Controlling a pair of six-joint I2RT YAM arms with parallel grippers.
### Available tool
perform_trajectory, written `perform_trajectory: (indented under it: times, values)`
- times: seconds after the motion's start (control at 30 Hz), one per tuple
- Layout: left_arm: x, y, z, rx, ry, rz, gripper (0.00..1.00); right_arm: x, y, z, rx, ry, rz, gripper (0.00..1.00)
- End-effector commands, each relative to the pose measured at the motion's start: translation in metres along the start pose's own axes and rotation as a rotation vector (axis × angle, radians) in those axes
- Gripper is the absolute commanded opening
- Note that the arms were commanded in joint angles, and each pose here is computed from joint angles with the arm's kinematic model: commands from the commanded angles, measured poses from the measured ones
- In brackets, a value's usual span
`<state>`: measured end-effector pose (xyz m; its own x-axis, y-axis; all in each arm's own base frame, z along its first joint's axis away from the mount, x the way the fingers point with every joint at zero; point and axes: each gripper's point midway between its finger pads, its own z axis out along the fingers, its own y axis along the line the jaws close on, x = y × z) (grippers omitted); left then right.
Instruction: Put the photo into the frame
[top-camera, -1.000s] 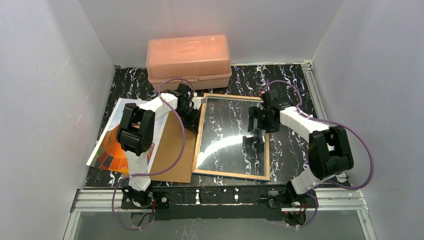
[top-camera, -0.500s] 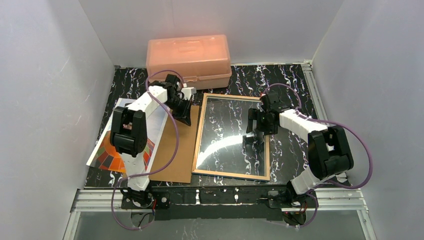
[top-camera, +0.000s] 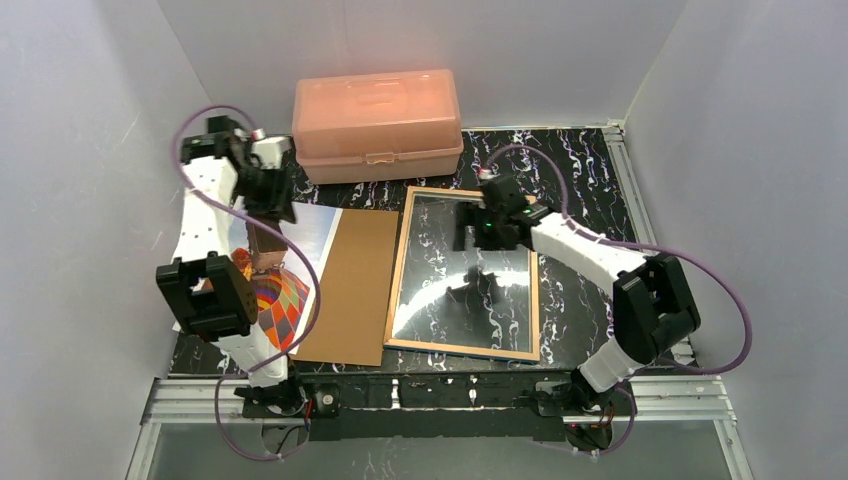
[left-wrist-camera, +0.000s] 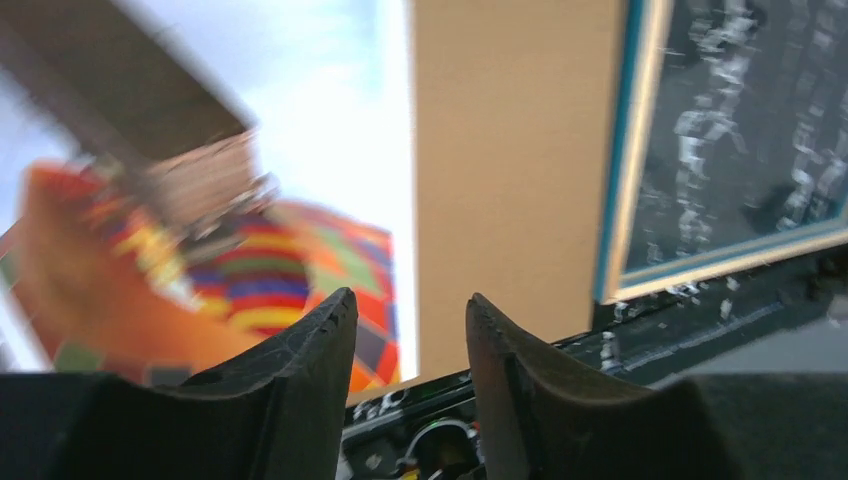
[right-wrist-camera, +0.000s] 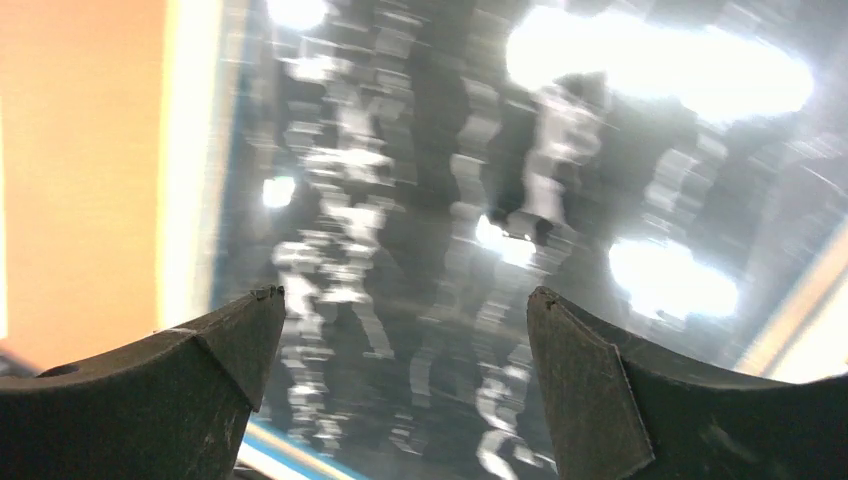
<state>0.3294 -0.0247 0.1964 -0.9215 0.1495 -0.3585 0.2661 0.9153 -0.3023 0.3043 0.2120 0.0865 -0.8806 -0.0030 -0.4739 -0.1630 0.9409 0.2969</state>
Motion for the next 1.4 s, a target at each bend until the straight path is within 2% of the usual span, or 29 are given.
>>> perform_trajectory:
  times: [0.0, 0.17, 0.27, 0.33, 0.6, 0.73, 0.9, 1.07, 1.37]
  values:
    - [0.046, 0.061, -0.05, -0.173, 0.088, -0.041, 0.46, -0.032, 0.106, -0.015, -0.135, -0.142, -0.042, 0.99]
    - [0.08, 0.13, -0.065, -0.414, 0.142, -0.066, 0.51, -0.019, 0.193, 0.01, -0.225, -0.131, -0.083, 0.99]
    - [0.09, 0.167, -0.068, -0.59, 0.148, -0.031, 0.62, -0.005, 0.23, 0.03, -0.252, -0.096, -0.127, 0.99]
    - [0.095, 0.183, -0.065, -0.66, 0.163, -0.015, 0.68, 0.002, 0.245, 0.045, -0.258, -0.077, -0.146, 0.99]
    - [0.085, 0.246, -0.064, -0.9, 0.182, 0.025, 0.69, 0.026, 0.274, 0.078, -0.295, -0.012, -0.163, 0.99]
    - [0.079, 0.275, -0.055, -0.996, 0.189, 0.04, 0.65, 0.031, 0.276, 0.078, -0.296, -0.009, -0.165, 0.99]
    - [0.076, 0.3, -0.027, -1.016, 0.203, 0.02, 0.48, 0.035, 0.274, 0.07, -0.307, -0.019, -0.158, 0.99]
    - [0.076, 0.319, -0.004, -1.04, 0.205, 0.013, 0.39, 0.036, 0.27, 0.06, -0.31, -0.038, -0.159, 0.99]
    - [0.092, 0.317, 0.036, -0.943, 0.221, -0.018, 0.28, 0.04, 0.264, 0.058, -0.308, -0.043, -0.148, 0.98]
